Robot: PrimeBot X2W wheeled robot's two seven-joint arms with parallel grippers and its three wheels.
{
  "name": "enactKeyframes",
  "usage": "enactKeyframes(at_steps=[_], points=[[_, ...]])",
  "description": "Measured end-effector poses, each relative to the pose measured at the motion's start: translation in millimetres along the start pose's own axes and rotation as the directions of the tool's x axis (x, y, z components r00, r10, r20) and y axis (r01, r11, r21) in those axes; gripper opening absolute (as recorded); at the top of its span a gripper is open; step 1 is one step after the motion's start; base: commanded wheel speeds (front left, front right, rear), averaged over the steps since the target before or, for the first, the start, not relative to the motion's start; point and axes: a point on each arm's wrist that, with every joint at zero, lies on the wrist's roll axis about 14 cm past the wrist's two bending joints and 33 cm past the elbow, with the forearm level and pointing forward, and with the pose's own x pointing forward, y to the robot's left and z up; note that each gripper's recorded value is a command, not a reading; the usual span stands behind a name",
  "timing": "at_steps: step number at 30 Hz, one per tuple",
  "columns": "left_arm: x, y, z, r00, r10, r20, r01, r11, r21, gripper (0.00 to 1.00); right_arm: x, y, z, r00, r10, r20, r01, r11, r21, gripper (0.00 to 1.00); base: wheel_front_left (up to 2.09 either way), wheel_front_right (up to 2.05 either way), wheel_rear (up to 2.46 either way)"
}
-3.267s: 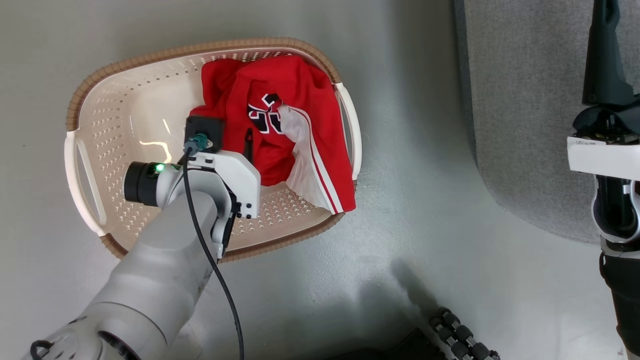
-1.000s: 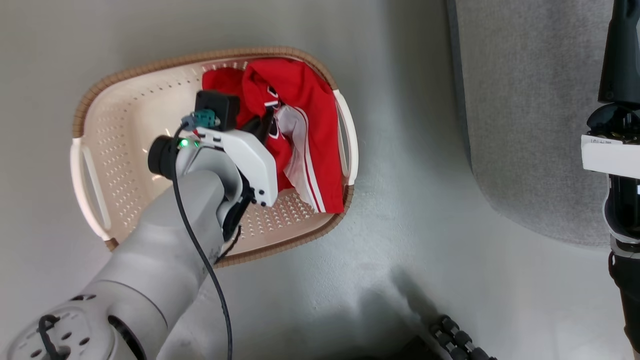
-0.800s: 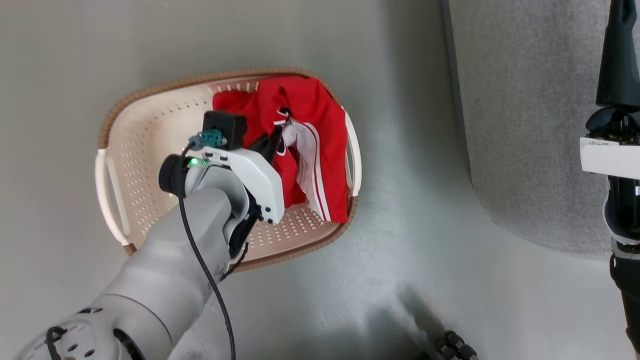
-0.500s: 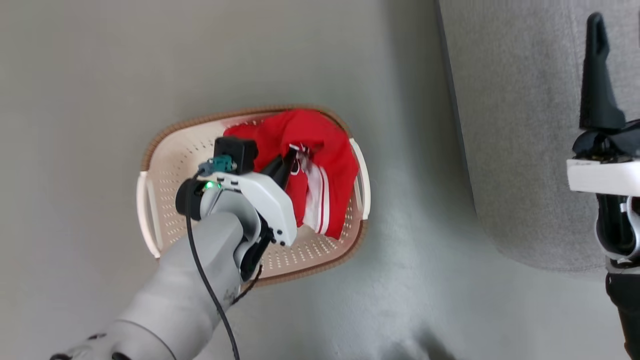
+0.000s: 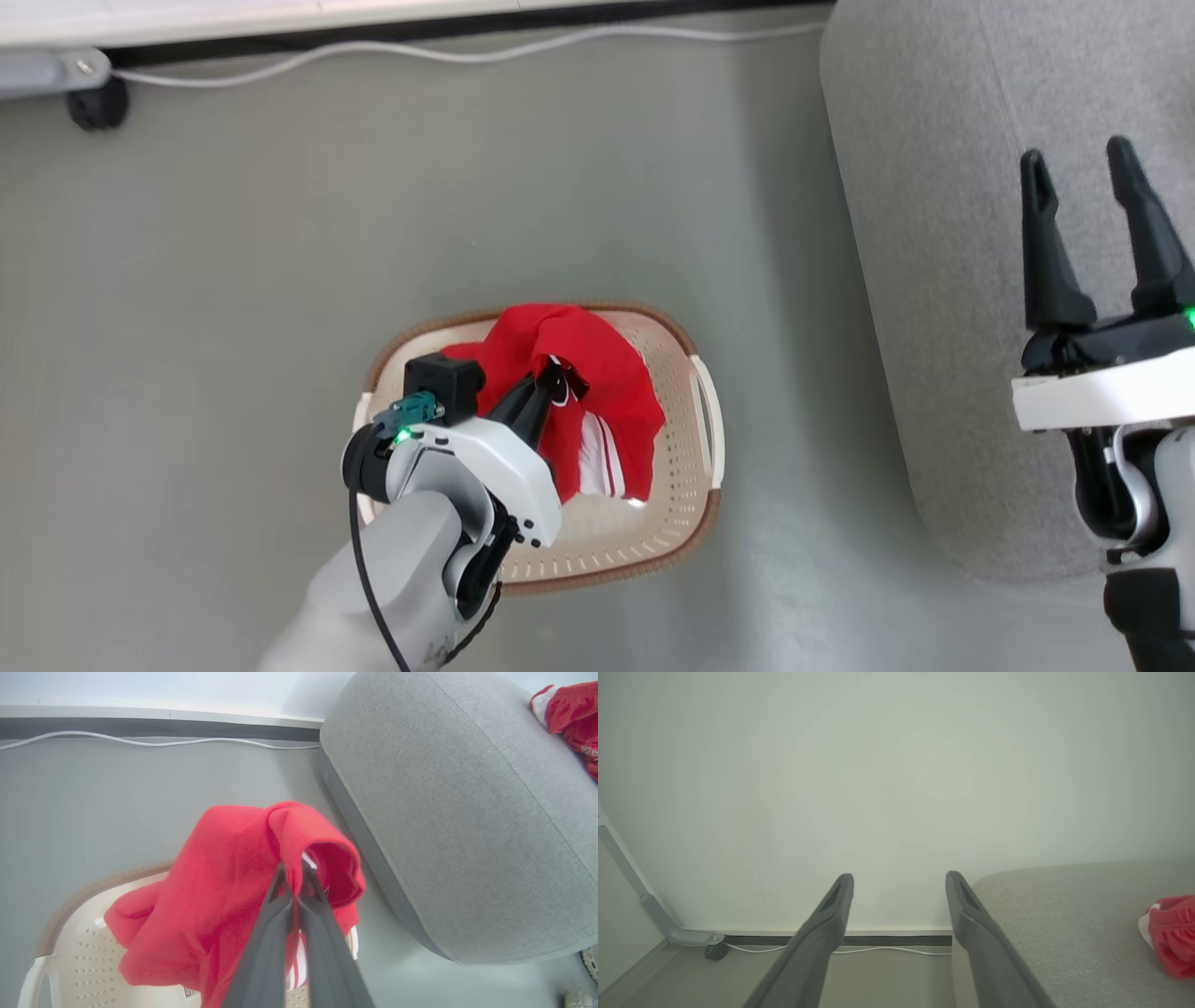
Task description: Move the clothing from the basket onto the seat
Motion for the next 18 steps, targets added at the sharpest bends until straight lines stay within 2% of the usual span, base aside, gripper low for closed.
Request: enactKeyframes(at_steps=[9, 18], points=[[-36, -9, 51, 0.982, 0.016, 0.187, -0.028, 0.998, 0.064, 0.0, -20, 18, 1, 1.0, 0.018, -0.025, -0.018, 1.0, 0.016, 1.0, 0.0, 0.0, 0.0], [-73, -22, 108, 0.924, 0.002, 0.383, -0.058, 0.989, 0.135, 0.0, -38, 38, 2, 0.998, 0.042, -0.038, -0.041, 0.999, 0.033, 1.0, 0.0, 0.0, 0.0]])
